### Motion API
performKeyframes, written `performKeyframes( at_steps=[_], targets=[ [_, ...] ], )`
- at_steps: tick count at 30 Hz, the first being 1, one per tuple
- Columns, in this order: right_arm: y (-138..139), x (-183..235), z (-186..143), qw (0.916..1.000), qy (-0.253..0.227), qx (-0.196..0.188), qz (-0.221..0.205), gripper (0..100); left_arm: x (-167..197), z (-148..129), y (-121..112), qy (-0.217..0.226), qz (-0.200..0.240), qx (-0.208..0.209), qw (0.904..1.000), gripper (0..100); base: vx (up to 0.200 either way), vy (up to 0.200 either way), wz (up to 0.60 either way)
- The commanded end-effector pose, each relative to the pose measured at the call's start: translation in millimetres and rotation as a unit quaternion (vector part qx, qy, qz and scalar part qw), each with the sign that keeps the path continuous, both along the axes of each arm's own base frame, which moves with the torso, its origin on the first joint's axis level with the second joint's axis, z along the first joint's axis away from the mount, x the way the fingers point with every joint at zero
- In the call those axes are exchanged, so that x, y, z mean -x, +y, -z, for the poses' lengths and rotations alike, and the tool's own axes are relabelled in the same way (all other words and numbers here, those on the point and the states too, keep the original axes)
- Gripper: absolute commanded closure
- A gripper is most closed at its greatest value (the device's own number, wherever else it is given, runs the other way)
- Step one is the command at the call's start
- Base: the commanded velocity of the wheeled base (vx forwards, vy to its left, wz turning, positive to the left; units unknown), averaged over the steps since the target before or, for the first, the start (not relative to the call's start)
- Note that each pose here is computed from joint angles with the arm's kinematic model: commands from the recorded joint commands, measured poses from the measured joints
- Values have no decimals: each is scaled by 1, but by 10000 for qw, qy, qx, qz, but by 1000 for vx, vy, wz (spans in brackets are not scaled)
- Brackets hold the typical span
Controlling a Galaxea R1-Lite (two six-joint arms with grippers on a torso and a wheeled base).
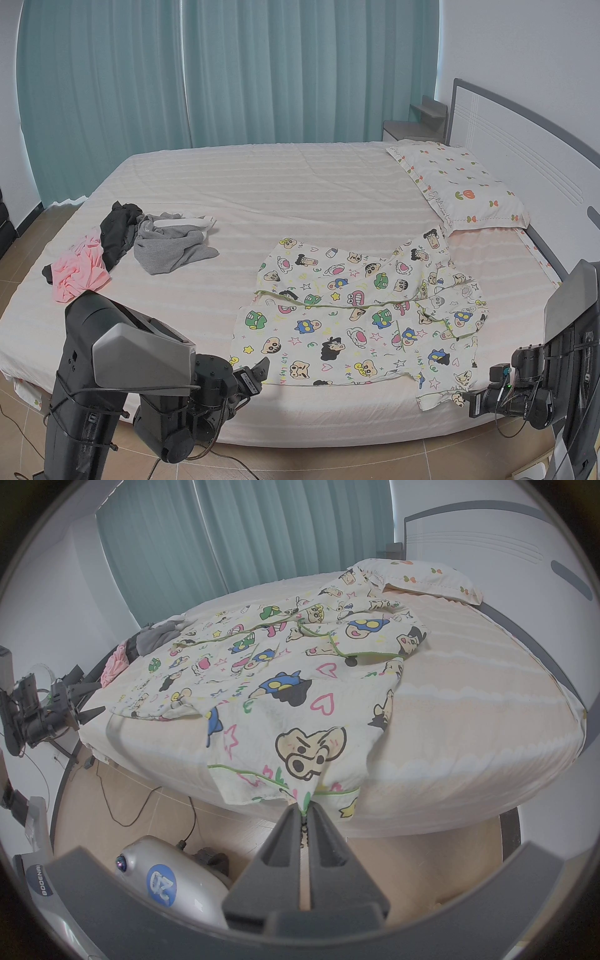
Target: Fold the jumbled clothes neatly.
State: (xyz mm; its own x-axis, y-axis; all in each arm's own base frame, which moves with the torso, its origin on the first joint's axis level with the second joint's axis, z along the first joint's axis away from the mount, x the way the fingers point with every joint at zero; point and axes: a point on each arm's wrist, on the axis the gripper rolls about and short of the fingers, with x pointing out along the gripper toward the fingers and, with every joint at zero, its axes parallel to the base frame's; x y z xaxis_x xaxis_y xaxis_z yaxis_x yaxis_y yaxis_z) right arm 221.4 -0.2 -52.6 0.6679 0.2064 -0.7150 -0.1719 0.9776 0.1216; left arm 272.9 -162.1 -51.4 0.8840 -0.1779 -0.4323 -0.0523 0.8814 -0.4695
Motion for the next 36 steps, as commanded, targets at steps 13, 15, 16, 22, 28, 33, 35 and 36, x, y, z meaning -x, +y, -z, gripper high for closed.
performKeyframes(
  at_steps=[13,15,16,22,28,33,35,36],
  targets=[
    [-3,7,-20,9990,-336,-80,-270,100,-19,-1,19,306,512,-953,9937,0,0,0,0],
    [-3,7,-20,9991,-334,-86,-265,100,-28,0,17,269,496,-920,9942,0,0,0,0],
    [-3,7,-20,9991,-334,-86,-265,100,-28,0,17,269,496,-920,9942,0,0,0,0],
    [-4,7,-20,9991,-342,-90,-247,100,-36,14,12,529,522,-1030,9919,0,0,0,0],
    [-4,7,-20,9991,-342,-84,-242,100,-38,19,9,617,566,-1068,9908,0,0,0,0],
    [-3,7,-20,9991,-343,-79,-255,100,-35,20,6,715,634,-1118,9891,0,0,0,0],
    [-3,7,-20,9991,-328,-80,-255,100,-33,21,5,815,668,-1173,9875,100,0,0,0],
    [-3,7,-19,9991,-322,-76,-260,100,-34,21,5,823,665,-1169,9875,100,0,0,0]
  ],
)
